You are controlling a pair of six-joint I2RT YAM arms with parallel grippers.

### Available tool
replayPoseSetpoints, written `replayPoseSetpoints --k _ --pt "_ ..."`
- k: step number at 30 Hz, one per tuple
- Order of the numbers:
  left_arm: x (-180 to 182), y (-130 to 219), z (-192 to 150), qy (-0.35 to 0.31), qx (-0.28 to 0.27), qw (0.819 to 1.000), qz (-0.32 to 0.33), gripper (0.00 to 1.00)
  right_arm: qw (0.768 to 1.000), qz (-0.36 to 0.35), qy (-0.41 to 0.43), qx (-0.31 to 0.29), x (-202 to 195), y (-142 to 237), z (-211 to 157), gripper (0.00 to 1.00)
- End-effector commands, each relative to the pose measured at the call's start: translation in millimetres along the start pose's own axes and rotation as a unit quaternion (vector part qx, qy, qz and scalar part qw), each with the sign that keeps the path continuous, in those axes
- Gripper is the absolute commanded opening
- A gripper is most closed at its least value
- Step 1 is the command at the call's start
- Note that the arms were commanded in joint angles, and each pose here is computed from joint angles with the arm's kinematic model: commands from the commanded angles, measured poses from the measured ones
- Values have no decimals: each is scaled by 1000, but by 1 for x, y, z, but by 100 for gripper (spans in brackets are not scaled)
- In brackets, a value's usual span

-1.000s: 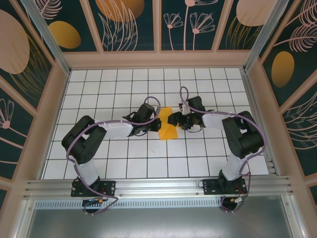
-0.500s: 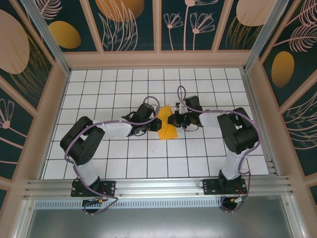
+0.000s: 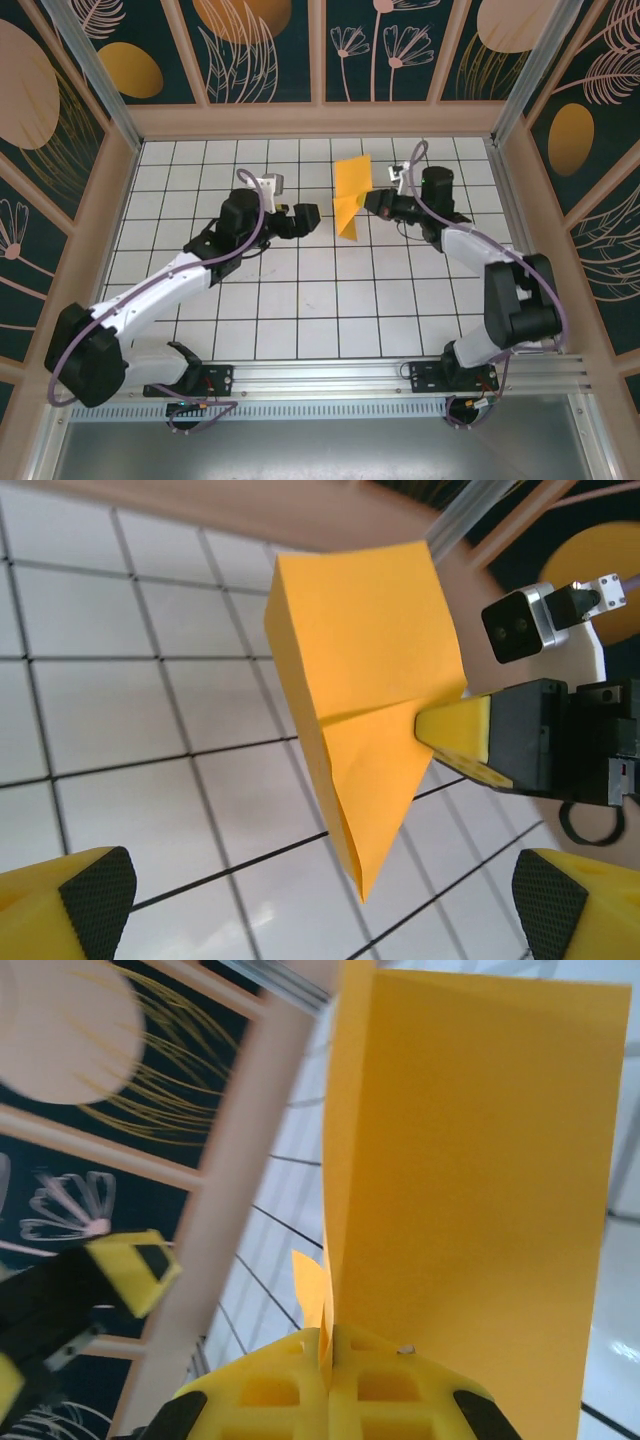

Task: Fold a paper plane with a square sheet of paper (fold left side to right side)
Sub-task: Turn over the paper at the center of the table.

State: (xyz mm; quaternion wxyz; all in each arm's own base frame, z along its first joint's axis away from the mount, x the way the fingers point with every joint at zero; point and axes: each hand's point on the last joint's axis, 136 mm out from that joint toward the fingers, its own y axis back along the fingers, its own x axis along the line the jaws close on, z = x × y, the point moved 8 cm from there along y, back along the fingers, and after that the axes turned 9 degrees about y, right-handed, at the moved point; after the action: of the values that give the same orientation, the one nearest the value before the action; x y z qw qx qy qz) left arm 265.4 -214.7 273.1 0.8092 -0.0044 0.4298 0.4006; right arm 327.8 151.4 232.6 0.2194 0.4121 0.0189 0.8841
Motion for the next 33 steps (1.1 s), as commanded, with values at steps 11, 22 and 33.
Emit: replayPoseSetpoints --k 11,22,33 --pt "-64 22 14 23 38 970 -238 94 973 182 136 -41 131 19 51 0" --pt "-75 28 13 40 49 948 -313 55 963 226 144 -43 161 12 51 0" --pt "-69 25 10 52 45 949 -307 26 964 224 139 -38 159 13 47 0"
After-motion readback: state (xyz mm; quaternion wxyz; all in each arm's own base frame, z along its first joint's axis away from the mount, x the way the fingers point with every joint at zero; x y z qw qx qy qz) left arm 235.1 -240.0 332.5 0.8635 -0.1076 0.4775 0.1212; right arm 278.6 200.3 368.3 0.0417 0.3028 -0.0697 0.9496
